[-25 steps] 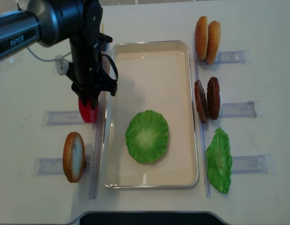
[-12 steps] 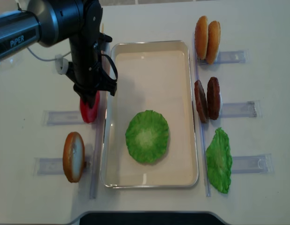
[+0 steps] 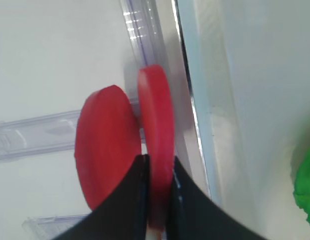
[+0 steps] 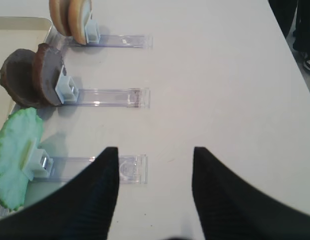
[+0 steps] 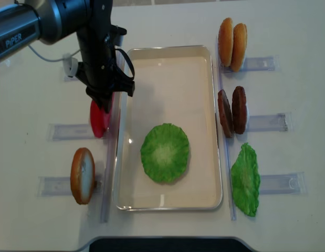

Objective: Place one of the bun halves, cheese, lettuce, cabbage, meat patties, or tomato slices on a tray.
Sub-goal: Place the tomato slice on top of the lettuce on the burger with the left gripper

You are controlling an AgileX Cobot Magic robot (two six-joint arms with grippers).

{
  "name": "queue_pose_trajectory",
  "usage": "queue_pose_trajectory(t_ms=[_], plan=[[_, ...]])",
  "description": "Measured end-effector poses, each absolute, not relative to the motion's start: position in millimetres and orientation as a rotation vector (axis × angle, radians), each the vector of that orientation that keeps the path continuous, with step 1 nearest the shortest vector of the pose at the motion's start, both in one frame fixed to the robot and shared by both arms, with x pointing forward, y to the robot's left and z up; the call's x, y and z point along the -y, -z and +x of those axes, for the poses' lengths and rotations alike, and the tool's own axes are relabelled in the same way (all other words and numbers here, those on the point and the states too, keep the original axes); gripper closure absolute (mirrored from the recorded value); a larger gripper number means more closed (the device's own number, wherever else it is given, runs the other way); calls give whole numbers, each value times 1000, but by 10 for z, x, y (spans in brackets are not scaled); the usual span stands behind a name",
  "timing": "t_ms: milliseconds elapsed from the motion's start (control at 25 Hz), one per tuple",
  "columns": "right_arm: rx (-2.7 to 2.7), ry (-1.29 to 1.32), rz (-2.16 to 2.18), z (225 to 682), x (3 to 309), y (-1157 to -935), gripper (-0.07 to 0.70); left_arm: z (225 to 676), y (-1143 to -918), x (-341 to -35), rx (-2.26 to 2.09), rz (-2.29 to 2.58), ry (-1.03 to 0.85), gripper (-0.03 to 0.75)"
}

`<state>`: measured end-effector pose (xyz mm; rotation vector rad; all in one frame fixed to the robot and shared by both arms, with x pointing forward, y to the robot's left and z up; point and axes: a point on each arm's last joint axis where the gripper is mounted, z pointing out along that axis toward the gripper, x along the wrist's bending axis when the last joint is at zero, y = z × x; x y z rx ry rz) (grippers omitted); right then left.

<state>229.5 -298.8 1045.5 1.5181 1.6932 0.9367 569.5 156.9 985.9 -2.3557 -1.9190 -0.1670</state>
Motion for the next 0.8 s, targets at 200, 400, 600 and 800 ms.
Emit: queue_pose_trajectory(t_ms=[200, 400, 600, 800], plan=[[-1693, -937, 1518, 2295, 2988, -10455, 277, 5626, -10060, -1563, 1984, -2390, 152, 670], [-1693, -937, 1518, 2295, 2988, -10455, 277, 5541, -10270, -1557, 2056, -2429, 127, 670], [-1693, -937, 1518, 2295, 2988, -10455, 277, 5456, -10440, -1542, 2104, -2478, 80, 670], [-1693, -937, 1518, 2295, 2988, -10455, 277, 5345, -10471, -1589, 2097, -2485, 70, 670]])
